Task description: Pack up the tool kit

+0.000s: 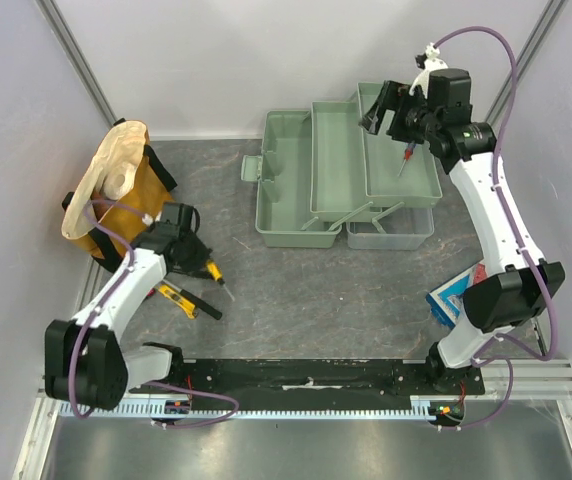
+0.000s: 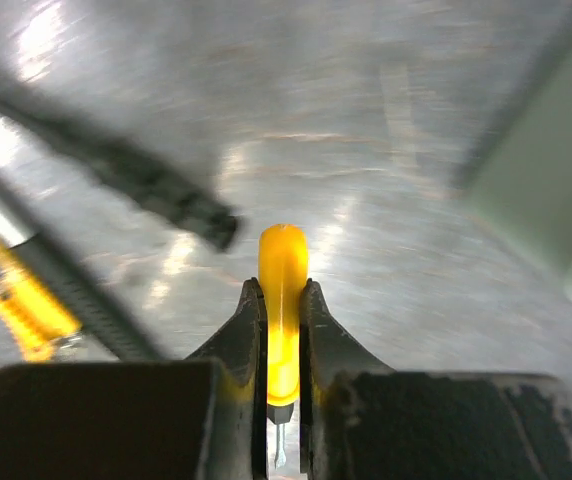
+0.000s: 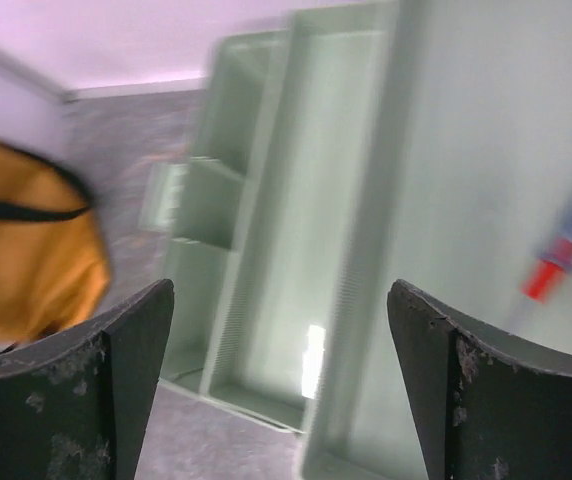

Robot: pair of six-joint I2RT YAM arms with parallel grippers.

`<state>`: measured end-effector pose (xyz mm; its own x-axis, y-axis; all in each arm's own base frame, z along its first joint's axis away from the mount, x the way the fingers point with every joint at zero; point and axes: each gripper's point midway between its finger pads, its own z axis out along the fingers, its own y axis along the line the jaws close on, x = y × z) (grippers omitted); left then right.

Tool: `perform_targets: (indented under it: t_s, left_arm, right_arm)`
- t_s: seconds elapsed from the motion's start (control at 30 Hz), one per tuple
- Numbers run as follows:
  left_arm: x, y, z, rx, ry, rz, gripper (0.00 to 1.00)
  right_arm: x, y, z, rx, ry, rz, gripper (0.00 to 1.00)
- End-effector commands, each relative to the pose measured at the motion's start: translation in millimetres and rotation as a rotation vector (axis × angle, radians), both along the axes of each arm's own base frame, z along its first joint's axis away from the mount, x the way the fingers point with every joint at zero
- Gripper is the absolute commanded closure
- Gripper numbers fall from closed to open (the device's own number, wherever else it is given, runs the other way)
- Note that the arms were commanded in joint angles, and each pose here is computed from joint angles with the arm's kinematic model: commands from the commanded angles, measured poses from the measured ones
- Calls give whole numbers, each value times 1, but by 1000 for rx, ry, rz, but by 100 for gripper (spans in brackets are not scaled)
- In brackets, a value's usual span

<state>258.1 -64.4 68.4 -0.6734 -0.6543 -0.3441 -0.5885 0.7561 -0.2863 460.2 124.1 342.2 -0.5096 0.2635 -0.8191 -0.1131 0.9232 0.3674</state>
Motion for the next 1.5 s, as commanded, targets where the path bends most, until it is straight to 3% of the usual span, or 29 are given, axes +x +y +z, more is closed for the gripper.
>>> perform_targets:
  t_s: [0.0,0.17,0.33,0.5,0.77,1.0,1.4,1.47]
  left_arm:
    - [51,-47,117,-167,-362,-231,98]
    - [87,-90,222,-321,-660,-426,98]
    - [101,-121,325,-447,-965,-596,98]
    - [95,-132,380,-512,-1164,-653,98]
    - [72,-142,408,-592,-1283,-649,98]
    - [59,-145,414,-626,-1285,-659,98]
    - [41,-156,405,-667,-1230,-688,98]
    - [40,-159,403,-678,-1217,-695,98]
  right_arm:
    - [-41,88,77,216,-241,514,6]
    - [-86,163,71,221,-254,805,5]
    - [-121,210,60,289,-211,942,6]
    - [-142,227,54,373,-216,968,9]
    - [-170,248,42,418,-238,968,26]
    - [-186,232,51,464,-275,870,51]
    - [-209,235,58,466,-304,918,52]
    - [-207,239,58,469,-304,923,63]
